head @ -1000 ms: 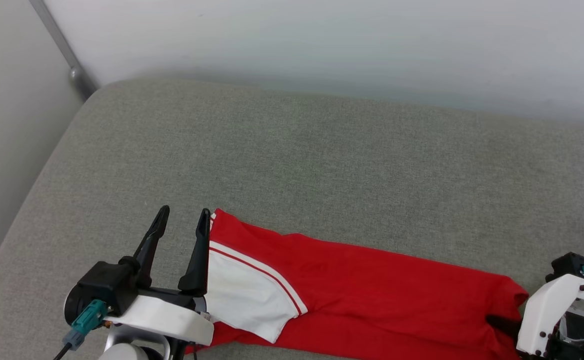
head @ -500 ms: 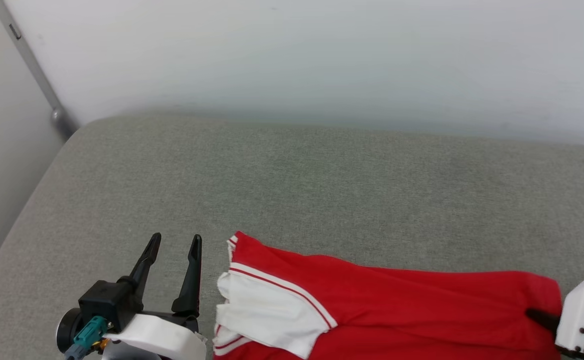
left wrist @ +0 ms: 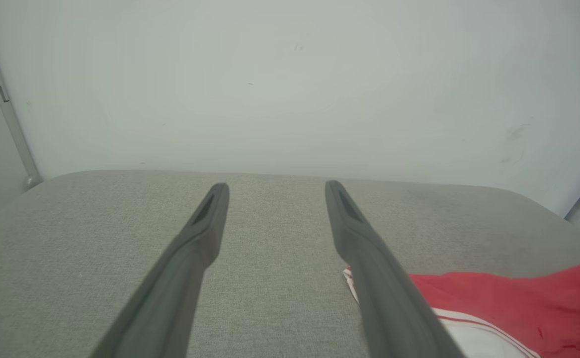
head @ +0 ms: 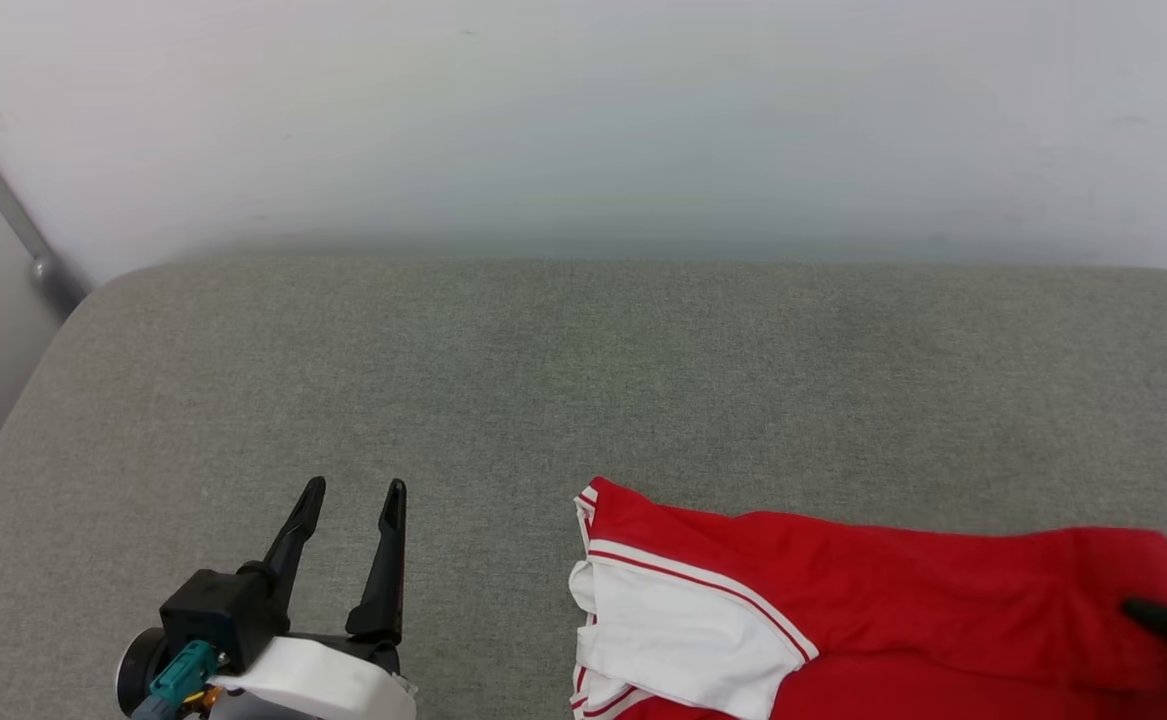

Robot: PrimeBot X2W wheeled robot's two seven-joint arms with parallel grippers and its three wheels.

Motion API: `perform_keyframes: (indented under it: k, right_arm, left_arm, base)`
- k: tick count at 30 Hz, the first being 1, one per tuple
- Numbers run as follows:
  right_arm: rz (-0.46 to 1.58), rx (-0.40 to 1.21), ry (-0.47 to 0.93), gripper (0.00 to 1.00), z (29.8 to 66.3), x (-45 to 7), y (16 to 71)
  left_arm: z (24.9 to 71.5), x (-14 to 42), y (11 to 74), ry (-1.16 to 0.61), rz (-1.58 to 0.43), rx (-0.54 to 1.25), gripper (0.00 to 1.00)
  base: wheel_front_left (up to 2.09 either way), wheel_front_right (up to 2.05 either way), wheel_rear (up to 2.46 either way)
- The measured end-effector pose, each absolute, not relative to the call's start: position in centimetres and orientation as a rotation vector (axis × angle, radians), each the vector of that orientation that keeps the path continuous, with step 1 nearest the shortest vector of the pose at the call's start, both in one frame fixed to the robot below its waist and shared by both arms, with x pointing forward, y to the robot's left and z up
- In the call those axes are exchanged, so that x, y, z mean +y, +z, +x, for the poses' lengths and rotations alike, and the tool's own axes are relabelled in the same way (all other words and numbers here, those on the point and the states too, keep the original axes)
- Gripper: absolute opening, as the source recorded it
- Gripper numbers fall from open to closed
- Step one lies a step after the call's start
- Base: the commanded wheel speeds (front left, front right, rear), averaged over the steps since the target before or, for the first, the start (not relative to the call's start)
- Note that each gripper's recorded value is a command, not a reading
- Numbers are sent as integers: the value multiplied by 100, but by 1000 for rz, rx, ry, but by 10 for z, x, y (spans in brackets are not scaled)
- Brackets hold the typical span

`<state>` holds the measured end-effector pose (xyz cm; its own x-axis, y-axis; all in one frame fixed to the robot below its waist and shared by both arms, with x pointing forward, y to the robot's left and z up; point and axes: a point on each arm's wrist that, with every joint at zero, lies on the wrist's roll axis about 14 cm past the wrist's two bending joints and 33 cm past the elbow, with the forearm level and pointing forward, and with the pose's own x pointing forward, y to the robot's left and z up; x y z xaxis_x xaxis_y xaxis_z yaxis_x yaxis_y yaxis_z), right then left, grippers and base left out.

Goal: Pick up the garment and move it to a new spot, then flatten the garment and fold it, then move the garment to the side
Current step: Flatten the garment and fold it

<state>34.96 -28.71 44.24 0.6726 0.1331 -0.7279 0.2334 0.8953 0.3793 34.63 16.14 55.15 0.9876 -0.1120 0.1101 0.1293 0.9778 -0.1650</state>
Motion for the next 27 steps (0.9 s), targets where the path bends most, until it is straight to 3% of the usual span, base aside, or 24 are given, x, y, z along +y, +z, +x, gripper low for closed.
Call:
perform_keyframes:
  k: [7, 17, 22, 27]
  right_arm:
    - [794, 922, 241, 0, 348, -181, 444]
    - [1002, 987, 611, 0, 342, -64, 456]
    - [1030, 1008, 717, 0, 337, -11, 457]
    - [1001, 1003, 727, 0, 340, 17, 452]
  left_arm:
    - [344, 159, 549, -133, -175, -89, 100]
    - [341, 159, 548, -138, -180, -84, 100]
    - [339, 160, 548, -136, -185, -83, 100]
    - [338, 164, 544, -126, -184, -74, 100]
  base:
    - [0, 0, 0]
    - [0, 0, 0]
    - [0, 0, 0]
    - [0, 0, 0]
